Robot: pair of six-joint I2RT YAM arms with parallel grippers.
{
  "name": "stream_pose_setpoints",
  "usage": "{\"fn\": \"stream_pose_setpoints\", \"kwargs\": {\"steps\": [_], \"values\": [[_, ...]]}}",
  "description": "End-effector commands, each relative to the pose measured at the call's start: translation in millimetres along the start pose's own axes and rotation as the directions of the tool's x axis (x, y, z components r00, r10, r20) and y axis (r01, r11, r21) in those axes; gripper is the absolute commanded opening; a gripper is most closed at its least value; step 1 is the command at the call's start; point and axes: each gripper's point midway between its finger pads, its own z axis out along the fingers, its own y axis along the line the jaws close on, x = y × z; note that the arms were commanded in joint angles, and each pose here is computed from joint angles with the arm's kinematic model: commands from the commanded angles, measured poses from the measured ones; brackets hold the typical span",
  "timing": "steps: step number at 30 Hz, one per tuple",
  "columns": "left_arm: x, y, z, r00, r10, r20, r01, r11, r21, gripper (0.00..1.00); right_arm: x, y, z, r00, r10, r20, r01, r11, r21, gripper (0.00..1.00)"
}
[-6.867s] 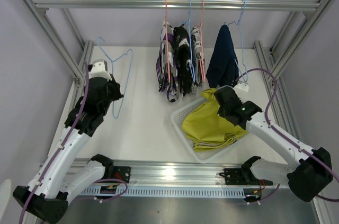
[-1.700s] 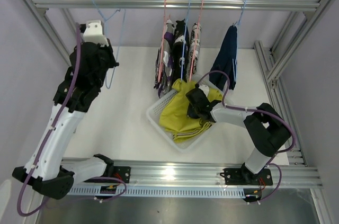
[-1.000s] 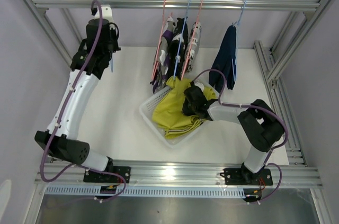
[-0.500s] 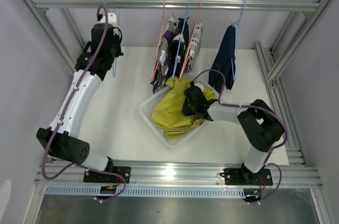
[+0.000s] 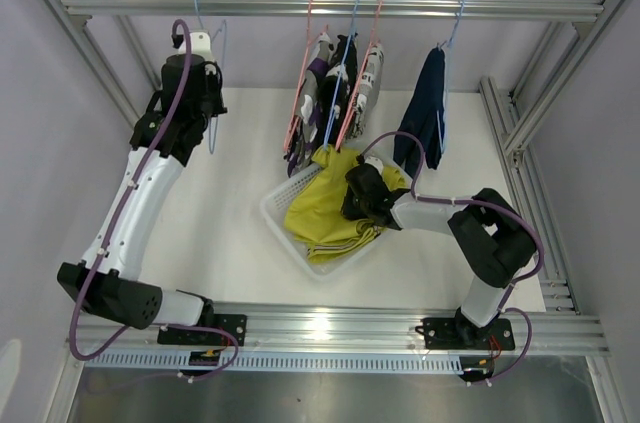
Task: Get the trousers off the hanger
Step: Place the hanger at the clothesline.
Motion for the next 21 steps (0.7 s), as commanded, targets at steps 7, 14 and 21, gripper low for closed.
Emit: {"fn": "stream_pose_setpoints", "kwargs": {"steps": [7, 14, 21], "values": [[4, 8, -15, 0.999, -0.038, 0.01, 0.038, 0.999, -0.007, 0.63, 73, -52, -5, 0.969, -0.063, -0.24, 0.1, 0.984, 0.145, 0.0], [12, 6, -31, 0.997, -0.082, 0.002, 0.082, 0.996, 0.02, 0.74, 69, -50, -11, 0.97, -0.073, -0.233, 0.11, 0.982, 0.151, 0.0], [14, -1, -64, 0.986, -0.162, 0.028, 0.159, 0.982, 0.104, 0.87, 46, -42, -31, 0.98, -0.094, -0.174, 0.125, 0.976, 0.176, 0.0]]}}
